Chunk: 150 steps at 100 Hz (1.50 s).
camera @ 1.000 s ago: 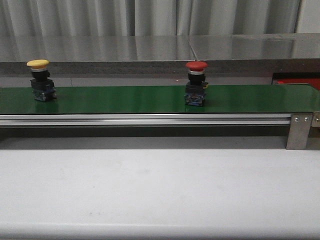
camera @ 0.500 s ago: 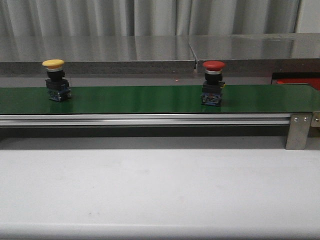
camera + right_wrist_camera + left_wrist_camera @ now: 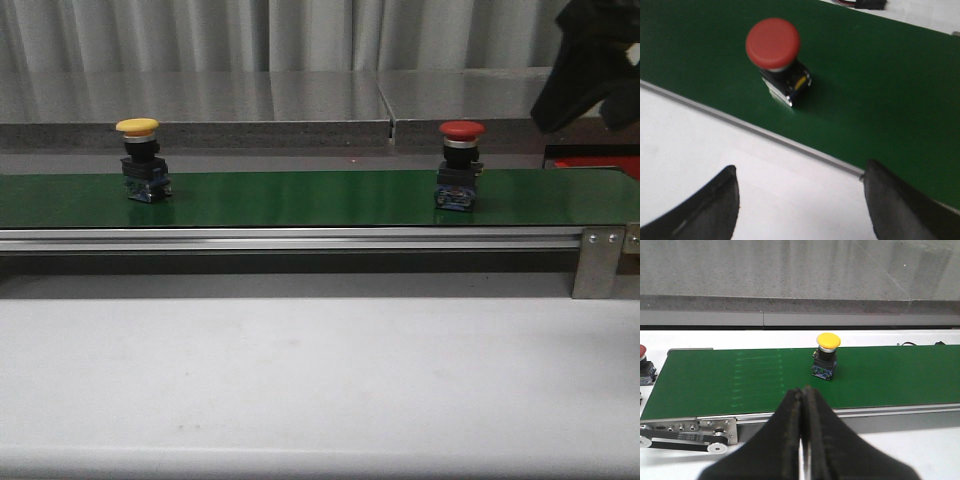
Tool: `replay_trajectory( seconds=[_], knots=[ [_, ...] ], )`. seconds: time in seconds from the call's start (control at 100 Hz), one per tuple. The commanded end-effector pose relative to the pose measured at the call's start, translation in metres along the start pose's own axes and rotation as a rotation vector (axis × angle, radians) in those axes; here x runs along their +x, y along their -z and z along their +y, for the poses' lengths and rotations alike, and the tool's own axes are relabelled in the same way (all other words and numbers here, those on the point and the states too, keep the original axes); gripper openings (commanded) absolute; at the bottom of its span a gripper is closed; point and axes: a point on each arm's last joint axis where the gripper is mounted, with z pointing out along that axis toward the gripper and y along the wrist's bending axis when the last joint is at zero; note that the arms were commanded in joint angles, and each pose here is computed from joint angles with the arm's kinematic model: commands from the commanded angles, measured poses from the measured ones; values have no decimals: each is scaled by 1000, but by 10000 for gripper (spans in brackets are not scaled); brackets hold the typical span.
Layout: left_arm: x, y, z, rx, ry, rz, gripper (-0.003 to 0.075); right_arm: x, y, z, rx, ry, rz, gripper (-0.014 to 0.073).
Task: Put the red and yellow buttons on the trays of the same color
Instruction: 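Lower the right gripper onto the red button riding the belt and grasp, then lift the red button into the red tray and open the right gripper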
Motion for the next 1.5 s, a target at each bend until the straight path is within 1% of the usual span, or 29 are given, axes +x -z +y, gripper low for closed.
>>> replay_trajectory(
  seconds=[0.0,0.24,0.5,0.55,0.62,0.67,0.72,0.77,0.84,0.91,1.03,1.12,1.23,1.34,1.49],
  knots=[
    [-15,4,1,-17,14,-98,-19,-28,-1,1,9,19,-97,531],
    [-15,4,1,-17,14,-98,-19,-52,-33,-5,-3,25,-75,531],
    [-15,4,1,-17,14,-98,-19,-65,-61,-13,-4,32,-57,531],
    [-15,4,1,-17,14,-98,-19,-65,-65,-14,-2,36,-51,519],
    [-15,4,1,-17,14,-98,-19,-64,-68,-15,-2,37,-40,435],
    [-15,4,1,-17,14,-98,-19,-63,-69,-15,-5,38,-30,330],
    [-15,4,1,-17,14,-98,-19,-63,-68,-15,-9,39,-24,246],
    [-15,4,1,-17,14,-98,-19,-64,-67,-16,-13,39,-19,184],
    [-15,4,1,-17,14,-98,-19,-68,-62,-17,-17,38,-20,144],
    [-15,4,1,-17,14,-98,-19,-77,-54,-23,-18,35,-27,143],
    [-15,4,1,-17,14,-98,-19,-93,-32,-45,6,4,-56,143],
    [-15,4,1,-17,14,-98,-19,-104,-10,-73,53,-53,-97,143],
    [-15,4,1,-17,14,-98,-19,-112,19,-113,142,-122,-172,143],
    [-15,4,1,-17,14,-98,-19,-112,42,-152,229,-186,-226,143],
    [-15,4,1,-17,14,-98,-19,-102,50,-196,319,-259,-258,143]
  ],
)
